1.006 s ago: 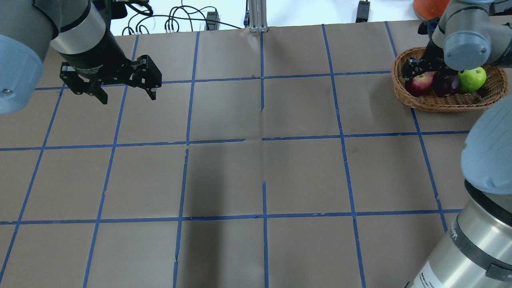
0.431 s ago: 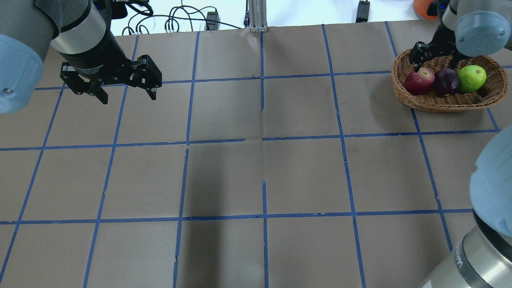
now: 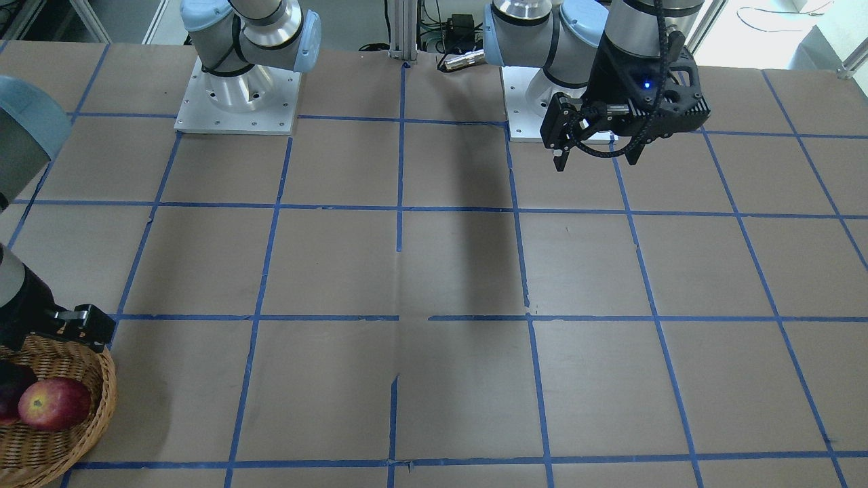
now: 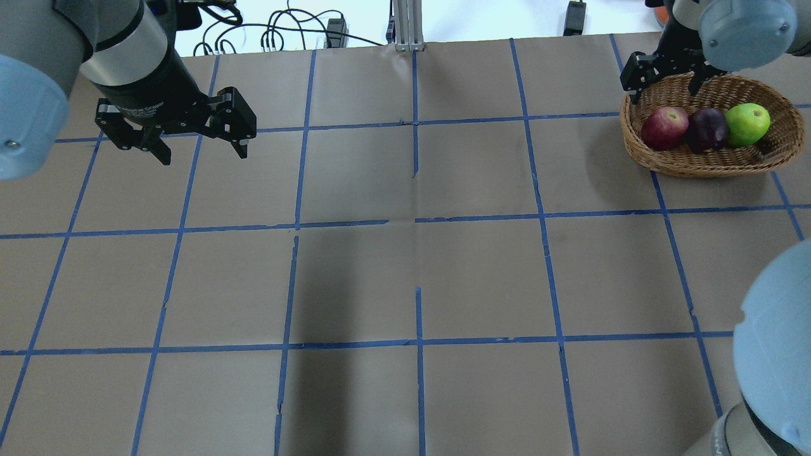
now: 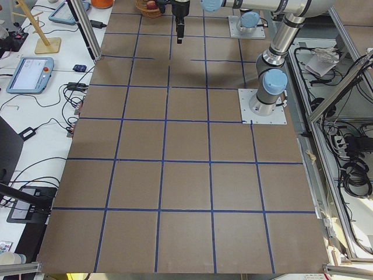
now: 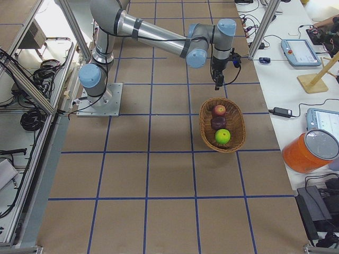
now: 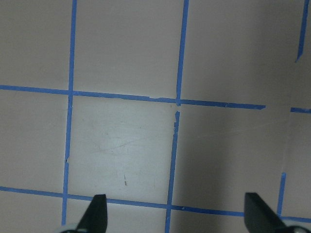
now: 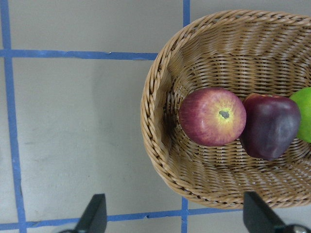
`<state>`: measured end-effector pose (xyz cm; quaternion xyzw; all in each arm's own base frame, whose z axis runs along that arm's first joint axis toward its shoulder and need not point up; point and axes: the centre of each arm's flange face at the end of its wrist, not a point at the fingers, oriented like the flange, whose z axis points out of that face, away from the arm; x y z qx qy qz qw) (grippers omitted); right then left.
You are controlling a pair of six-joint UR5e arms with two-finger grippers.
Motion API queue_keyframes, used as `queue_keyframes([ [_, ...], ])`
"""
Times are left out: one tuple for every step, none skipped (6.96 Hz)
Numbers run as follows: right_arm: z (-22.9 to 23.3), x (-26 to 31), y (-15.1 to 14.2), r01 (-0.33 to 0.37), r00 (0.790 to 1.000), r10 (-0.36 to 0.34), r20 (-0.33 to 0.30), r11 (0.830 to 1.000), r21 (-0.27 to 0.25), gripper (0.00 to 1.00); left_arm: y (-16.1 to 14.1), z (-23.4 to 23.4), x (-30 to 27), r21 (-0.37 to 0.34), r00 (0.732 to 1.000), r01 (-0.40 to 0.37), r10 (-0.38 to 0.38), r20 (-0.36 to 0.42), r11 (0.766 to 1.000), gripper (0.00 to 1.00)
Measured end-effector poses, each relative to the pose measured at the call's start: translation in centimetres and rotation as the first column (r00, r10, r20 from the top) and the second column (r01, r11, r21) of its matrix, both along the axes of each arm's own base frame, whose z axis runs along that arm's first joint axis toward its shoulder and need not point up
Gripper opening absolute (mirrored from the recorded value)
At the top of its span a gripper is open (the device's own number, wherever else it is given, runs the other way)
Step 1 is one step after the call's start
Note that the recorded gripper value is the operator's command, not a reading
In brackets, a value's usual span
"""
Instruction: Put all apples into basket
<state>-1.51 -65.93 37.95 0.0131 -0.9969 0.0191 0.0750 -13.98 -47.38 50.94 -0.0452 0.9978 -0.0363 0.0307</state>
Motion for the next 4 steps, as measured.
queue_keyframes([
  [2.5, 0.9, 1.2, -0.007, 1.000, 0.007, 0.024, 1.000, -0.002, 1.00, 0.0, 0.0, 0.0, 0.000, 1.000, 0.000, 0.000, 0.000, 1.000, 1.00],
  [4.1, 1.6, 1.9, -0.011, 0.998, 0.011, 0.054, 1.000, -0.009, 1.00, 0.0, 0.0, 0.0, 0.000, 1.000, 0.000, 0.000, -0.001, 1.000, 1.00],
  [5.2, 2.3, 2.6, -0.012, 0.997, 0.012, 0.072, 1.000, 0.002, 1.00, 0.0, 0.0, 0.0, 0.000, 1.000, 0.000, 0.000, -0.001, 1.000, 1.00],
  [6.0, 4.1, 3.8, -0.004, 0.996, 0.001, 0.094, 1.000, 0.027, 1.00, 0.0, 0.0, 0.0, 0.000, 1.000, 0.000, 0.000, -0.001, 1.000, 1.00],
])
